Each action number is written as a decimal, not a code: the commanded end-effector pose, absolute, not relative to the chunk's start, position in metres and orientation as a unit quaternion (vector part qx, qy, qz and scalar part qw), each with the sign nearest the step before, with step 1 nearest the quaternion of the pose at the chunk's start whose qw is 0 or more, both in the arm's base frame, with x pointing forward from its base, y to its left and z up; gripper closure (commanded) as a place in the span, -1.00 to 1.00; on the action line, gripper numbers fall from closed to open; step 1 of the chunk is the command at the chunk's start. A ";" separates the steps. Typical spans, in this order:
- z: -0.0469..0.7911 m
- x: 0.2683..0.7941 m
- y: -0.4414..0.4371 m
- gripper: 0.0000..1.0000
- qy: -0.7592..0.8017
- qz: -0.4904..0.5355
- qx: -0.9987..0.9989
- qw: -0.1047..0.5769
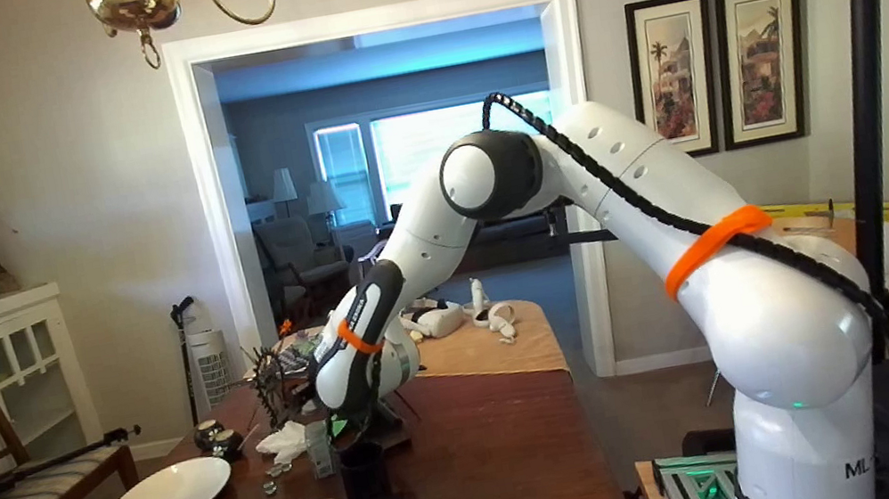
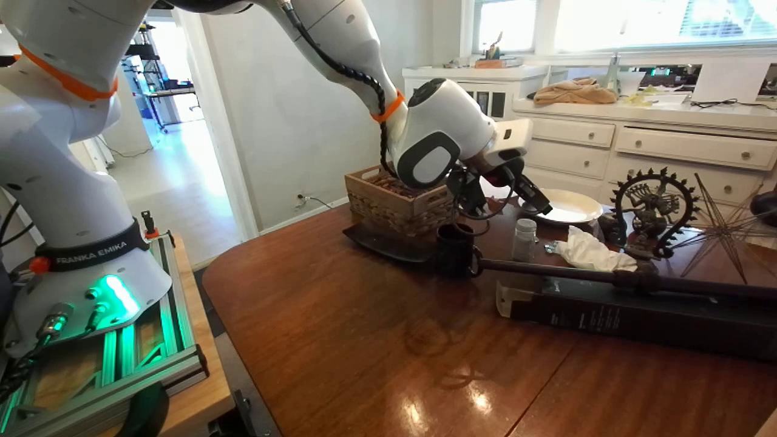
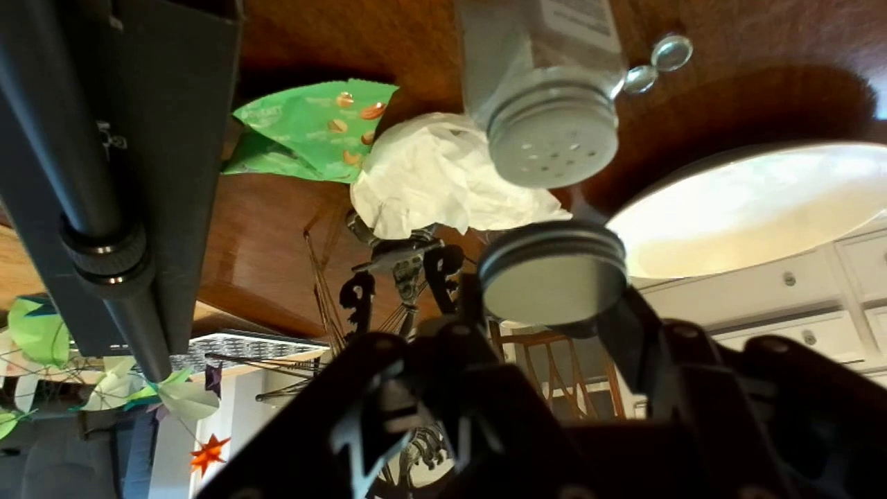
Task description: Remove the cap off of the bottle
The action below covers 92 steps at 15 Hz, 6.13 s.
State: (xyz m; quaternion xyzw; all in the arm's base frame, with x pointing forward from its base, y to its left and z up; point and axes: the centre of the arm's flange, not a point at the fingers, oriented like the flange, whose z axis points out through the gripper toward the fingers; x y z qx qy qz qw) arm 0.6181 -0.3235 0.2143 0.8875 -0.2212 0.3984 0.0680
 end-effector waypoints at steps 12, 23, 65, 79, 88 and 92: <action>0.252 0.536 -0.305 0.59 -0.170 0.323 0.930 0.046; 0.240 0.462 -0.324 0.59 -0.159 0.268 0.950 0.004; 0.113 0.334 -0.349 0.24 -0.022 0.139 0.989 0.053; 0.124 0.363 -0.334 -0.89 -0.041 0.142 0.988 0.040; 0.157 0.383 -0.337 -1.00 -0.125 0.057 0.990 -0.007; 0.182 0.390 -0.339 -1.00 -0.131 0.059 0.990 -0.004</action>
